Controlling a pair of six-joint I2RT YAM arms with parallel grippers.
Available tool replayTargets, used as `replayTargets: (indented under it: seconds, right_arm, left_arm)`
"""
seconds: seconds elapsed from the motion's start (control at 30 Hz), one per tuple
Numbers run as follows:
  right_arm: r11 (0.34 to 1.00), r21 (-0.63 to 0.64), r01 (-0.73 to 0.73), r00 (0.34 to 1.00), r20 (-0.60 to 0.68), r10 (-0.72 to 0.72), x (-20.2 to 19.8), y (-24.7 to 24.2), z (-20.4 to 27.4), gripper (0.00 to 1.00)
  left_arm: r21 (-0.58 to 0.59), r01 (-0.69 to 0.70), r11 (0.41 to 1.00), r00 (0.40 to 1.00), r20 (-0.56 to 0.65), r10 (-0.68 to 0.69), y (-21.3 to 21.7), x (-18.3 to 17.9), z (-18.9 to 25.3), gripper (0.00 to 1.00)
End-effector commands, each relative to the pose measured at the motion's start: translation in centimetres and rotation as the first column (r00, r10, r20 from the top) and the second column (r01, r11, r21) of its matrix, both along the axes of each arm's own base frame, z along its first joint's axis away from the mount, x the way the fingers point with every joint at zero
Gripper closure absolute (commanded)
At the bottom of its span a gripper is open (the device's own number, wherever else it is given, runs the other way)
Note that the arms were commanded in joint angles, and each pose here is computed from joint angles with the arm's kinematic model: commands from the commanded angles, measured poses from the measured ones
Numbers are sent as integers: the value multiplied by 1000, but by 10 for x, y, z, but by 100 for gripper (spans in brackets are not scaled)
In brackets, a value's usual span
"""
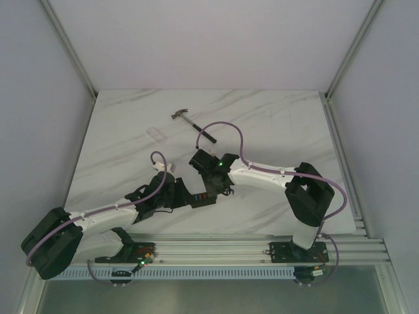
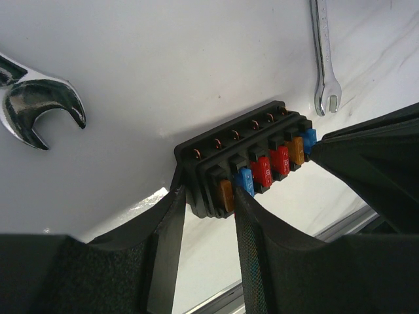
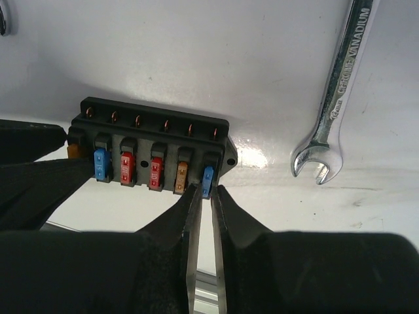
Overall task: Snap on the fuse box
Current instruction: Install the fuse at the fuse box base.
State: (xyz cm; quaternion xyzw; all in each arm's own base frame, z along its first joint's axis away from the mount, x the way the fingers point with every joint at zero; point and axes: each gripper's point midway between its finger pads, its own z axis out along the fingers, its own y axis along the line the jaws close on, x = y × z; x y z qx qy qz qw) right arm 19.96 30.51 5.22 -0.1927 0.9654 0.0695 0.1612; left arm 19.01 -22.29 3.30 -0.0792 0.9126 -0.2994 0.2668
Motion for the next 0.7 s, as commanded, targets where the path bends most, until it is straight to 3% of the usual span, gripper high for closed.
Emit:
replayTargets:
  seconds: [0.0,0.27,0.4,0.47,0.67]
  right_arm:
    - [1000,-3,18,1000,3,-18,-4,-4,8,82]
    - [1000,-14,16,1000,-13,-17,-4,-1,-6,86]
    - [999,-32,14,999,-38,-15,-7,-2,-16,94]
    - [998,-55,17,998,-56,-20,-10,-6,-22,99]
    - [987,-163,7,991,-133,-29,-25,-27,-48,100]
  left_arm:
    - [2,12,1000,1000,-5,-12,-1,-2,-1,55]
    - [3,14,1000,1000,-7,-14,-1,-2,-2,55]
    - [3,14,1000,1000,-6,-14,-2,-2,-1,55]
    - [3,14,1000,1000,-7,-14,-1,-2,-2,55]
    - [2,14,1000,1000,-6,-14,-1,-2,-2,55]
